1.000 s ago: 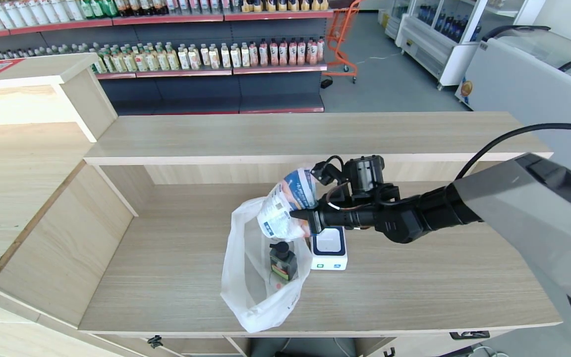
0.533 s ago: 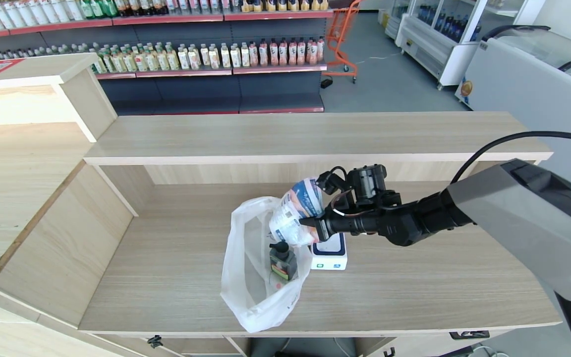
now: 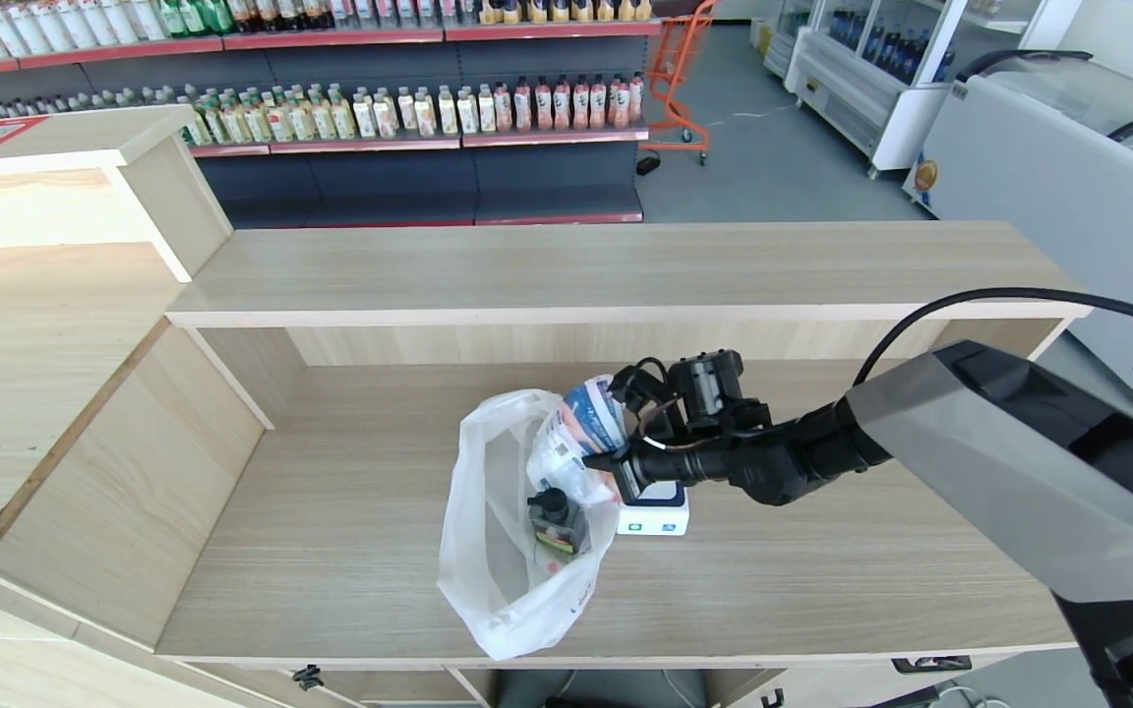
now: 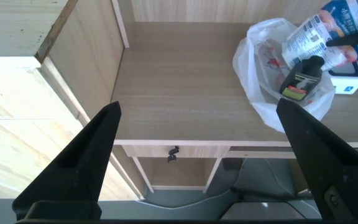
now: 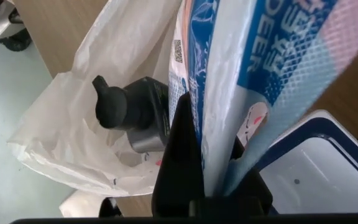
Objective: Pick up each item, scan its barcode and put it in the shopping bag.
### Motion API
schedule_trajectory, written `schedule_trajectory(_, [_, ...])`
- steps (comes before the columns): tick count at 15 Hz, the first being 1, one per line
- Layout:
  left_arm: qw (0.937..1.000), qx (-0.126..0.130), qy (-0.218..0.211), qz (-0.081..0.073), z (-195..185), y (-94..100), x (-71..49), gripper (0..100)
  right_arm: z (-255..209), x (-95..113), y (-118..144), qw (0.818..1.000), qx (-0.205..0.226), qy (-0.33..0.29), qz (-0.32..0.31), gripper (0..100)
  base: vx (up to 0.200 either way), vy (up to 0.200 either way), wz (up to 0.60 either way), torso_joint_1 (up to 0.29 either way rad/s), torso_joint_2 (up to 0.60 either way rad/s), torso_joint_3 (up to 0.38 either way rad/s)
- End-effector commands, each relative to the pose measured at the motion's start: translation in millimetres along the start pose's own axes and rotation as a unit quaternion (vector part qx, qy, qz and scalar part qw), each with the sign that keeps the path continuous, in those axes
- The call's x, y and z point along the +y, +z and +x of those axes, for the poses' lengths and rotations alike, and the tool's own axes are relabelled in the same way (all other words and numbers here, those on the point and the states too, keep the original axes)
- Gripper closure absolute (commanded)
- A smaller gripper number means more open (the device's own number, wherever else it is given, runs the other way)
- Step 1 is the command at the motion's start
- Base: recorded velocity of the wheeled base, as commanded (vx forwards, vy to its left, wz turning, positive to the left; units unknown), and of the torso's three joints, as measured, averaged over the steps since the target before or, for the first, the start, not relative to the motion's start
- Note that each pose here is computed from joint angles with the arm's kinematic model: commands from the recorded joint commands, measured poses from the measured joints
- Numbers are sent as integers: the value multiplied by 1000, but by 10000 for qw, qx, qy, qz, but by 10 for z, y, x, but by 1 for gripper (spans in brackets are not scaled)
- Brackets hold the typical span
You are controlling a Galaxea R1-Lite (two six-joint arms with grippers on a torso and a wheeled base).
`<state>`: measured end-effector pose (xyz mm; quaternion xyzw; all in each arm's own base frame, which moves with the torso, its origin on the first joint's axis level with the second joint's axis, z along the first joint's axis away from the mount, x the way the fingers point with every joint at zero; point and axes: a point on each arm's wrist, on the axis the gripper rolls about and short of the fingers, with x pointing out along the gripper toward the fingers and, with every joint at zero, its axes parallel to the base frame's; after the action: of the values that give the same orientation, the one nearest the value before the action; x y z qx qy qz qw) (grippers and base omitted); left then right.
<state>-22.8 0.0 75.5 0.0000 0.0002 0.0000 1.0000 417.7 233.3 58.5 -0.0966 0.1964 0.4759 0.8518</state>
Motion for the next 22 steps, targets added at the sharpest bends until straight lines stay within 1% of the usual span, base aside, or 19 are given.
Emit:
schedule_trajectory(1, [10000, 6, 0, 0, 1, 0, 0, 0, 105, -6, -65, 10000, 33, 32, -5, 100, 0, 0, 0, 0, 0, 0])
schedule_trajectory(2, [10000, 6, 0, 0, 1, 0, 0, 0, 105, -8, -56, 10000, 20, 29, -12, 0, 0, 0, 0, 0, 0, 0])
schedule_trajectory(4, [10000, 6, 0, 0, 1, 0, 0, 0, 65, 17, 46, 9999, -99, 55, -51, 0, 0, 0, 0, 0, 0, 0])
schedule_trajectory(5, [10000, 6, 0, 0, 1, 0, 0, 0, -14, 33, 164, 9997, -221, 45, -23, 0, 0, 0, 0, 0, 0, 0])
schedule_trajectory(7, [10000, 6, 0, 0, 1, 0, 0, 0, -204, 80, 397, 9986, -454, 14, 267, 0, 0, 0, 0, 0, 0, 0])
schedule_trajectory(9, [10000, 6, 0, 0, 1, 0, 0, 0, -749, 283, 733, 9913, -722, 40, 1096, 0, 0, 0, 0, 0, 0, 0])
schedule_trajectory(10, [10000, 6, 0, 0, 1, 0, 0, 0, -988, 361, 783, 9880, -767, 21, 1338, 0, 0, 0, 0, 0, 0, 0])
schedule_trajectory(11, [10000, 6, 0, 0, 1, 0, 0, 0, -1467, 510, 845, 9829, -899, -58, 1608, 0, 0, 0, 0, 0, 0, 0])
schedule_trajectory(12, [10000, 6, 0, 0, 1, 0, 0, 0, -1936, 693, 809, 9807, -1006, -175, 1667, 0, 0, 0, 0, 0, 0, 0])
schedule_trajectory(13, [10000, 6, 0, 0, 1, 0, 0, 0, -2416, 920, 728, 9793, -1191, -317, 1604, 0, 0, 0, 0, 0, 0, 0])
schedule_trajectory(14, [10000, 6, 0, 0, 1, 0, 0, 0, -2834, 1125, 569, 9776, -1367, -582, 1494, 0, 0, 0, 0, 0, 0, 0])
schedule_trajectory(15, [10000, 6, 0, -8, 1, 0, 0, 0, -3111, 1229, 421, 9736, -1479, -1042, 1393, 0, 0, 0, 0, 0, 0, 0])
schedule_trajectory(16, [10000, 6, 0, 0, 1, 0, 0, 0, -3362, 1322, 154, 9667, -1388, -1764, 1227, 0, 0, 0, 0, 0, 0, 0])
schedule_trajectory(17, [10000, 6, 0, 0, 1, 0, 0, 0, -3632, 1524, -315, 9427, -1101, -2937, 1136, 0, 0, 0, 0, 0, 0, 0])
schedule_trajectory(18, [10000, 6, 0, -8, 1, 0, 0, 0, -3740, 1719, -663, 9156, -964, -3683, 1292, 0, 0, 0, 0, 0, 0, 0])
schedule_trajectory(19, [10000, 6, 0, 0, 1, 0, 0, 0, -3783, 1810, -815, 8995, -966, -4049, 1324, 0, 0, 0, 0, 0, 0, 0])
schedule_trajectory(20, [10000, 6, 0, 0, 1, 0, 0, 0, -3859, 1993, -1046, 8830, -1197, -4369, 1229, 0, 0, 0, 0, 0, 0, 0])
schedule_trajectory(21, [10000, 6, 0, 0, 1, 0, 0, 0, -3881, 2109, -1223, 8791, -1355, -4438, 1088, 0, 0, 0, 0, 0, 0, 0])
schedule_trajectory(22, [10000, 6, 0, 0, 1, 0, 0, 0, -3913, 2199, -1337, 8702, -1558, -4583, 923, 0, 0, 0, 0, 0, 0, 0])
